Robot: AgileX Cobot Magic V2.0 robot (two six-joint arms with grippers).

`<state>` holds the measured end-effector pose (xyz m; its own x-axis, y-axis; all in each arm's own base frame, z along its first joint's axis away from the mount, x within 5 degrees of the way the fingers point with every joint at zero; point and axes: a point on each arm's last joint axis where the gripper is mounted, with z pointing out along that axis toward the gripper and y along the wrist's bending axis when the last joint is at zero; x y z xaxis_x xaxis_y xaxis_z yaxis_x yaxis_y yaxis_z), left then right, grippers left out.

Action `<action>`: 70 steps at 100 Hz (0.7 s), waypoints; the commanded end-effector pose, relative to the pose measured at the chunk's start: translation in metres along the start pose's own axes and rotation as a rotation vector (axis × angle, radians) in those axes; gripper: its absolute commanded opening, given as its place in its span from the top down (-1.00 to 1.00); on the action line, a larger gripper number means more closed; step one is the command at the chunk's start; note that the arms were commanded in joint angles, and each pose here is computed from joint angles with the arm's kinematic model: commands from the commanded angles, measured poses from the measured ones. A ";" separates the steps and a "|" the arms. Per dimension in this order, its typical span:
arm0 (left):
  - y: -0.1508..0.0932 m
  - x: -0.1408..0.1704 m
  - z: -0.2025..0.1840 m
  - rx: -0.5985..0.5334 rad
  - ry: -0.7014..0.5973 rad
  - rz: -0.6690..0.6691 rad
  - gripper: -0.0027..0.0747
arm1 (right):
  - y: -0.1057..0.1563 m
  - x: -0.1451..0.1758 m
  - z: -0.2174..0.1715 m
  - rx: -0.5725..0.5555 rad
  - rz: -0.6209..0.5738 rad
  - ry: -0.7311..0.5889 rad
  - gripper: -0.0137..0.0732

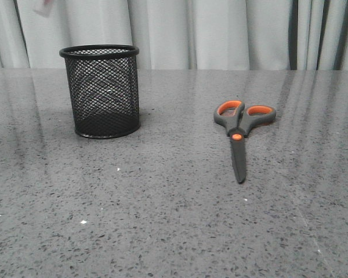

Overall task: Put pen and scissors into bin
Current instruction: 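Lift the magenta marker upright with the left gripper over the mesh cup, then lower the marker into the mesh cup and open the left gripper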

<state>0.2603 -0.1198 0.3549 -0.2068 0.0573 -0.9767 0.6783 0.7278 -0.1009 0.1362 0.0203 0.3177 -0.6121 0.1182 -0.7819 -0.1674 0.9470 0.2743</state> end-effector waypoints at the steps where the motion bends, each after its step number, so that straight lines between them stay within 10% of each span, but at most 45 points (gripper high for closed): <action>1: -0.006 -0.010 0.005 0.020 -0.065 -0.040 0.99 | 0.004 -0.013 -0.005 -0.013 0.006 -0.076 -0.23; 70: -0.001 0.025 0.051 0.111 -0.002 -0.091 0.99 | 0.004 -0.014 -0.005 -0.016 0.009 -0.077 -0.23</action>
<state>0.2936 -0.1496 0.3005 -0.2998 0.0847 -0.9502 0.7117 0.6831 -0.1637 0.1362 0.0213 0.3182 -0.6119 0.1316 -0.7799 -0.1688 0.9416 0.2914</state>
